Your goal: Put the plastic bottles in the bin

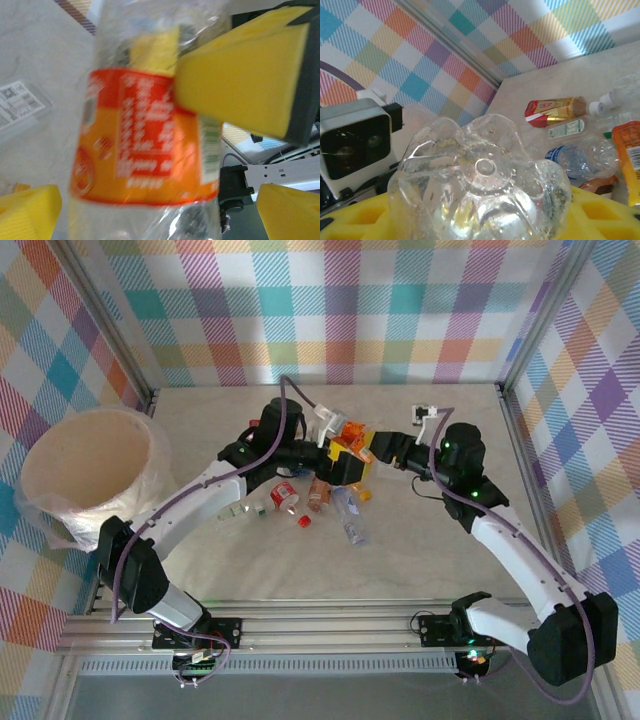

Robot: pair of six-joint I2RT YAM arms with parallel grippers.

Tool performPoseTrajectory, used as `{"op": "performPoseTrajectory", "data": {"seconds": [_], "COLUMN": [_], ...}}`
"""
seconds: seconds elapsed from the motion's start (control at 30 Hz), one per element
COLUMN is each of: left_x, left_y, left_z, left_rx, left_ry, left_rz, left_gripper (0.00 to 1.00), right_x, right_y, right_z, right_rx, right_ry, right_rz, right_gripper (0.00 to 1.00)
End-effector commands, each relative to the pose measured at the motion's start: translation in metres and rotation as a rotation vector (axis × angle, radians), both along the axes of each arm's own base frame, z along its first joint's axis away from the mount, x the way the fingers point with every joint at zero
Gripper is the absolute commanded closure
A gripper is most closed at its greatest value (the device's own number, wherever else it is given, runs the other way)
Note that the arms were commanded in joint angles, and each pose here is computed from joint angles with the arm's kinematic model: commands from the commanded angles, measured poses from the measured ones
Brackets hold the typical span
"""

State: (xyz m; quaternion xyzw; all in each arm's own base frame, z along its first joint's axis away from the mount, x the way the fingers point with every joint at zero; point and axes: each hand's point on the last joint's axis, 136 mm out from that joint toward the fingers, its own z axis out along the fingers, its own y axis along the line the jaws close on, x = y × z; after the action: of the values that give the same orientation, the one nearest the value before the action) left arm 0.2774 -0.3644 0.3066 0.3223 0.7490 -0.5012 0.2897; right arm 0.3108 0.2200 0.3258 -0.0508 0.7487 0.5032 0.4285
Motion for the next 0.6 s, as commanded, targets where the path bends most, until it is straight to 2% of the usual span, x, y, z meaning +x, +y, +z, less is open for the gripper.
{"op": "performPoseTrajectory", "data": {"seconds": [0.0,0.2,0.4,0.57], "left_x": [-0.003,-0.01,-0.014,-0.016], "left_y": [-0.009,-0.017,-0.018,-0.017], "left_z": [0.009,0.012,0.019,0.021], "left_rx": [0.007,0.012,-0.018,-0.036], "left_ry": [-0.064,-0.108,-0.135,-0.147], "left_rz": [-0.047,-0.094,-0.114,-0.118], "left_gripper": [0.04,0.18,0.41,0.55], "right_x": [-0.006,-0.003,-0.004,-0.006], "right_y": [0.013,0.023,0.03,0.031], "right_z": [0.026,0.025,0.02,0.021], "right_rx": [0.014,0.027,0.01,0.013], "right_ry": [-0.061,-0.01,0.018,0.02], "right_rz": [0.067,0.094,0.128,0.142], "right_gripper": [0.57,0.57,0.56,0.52]}}
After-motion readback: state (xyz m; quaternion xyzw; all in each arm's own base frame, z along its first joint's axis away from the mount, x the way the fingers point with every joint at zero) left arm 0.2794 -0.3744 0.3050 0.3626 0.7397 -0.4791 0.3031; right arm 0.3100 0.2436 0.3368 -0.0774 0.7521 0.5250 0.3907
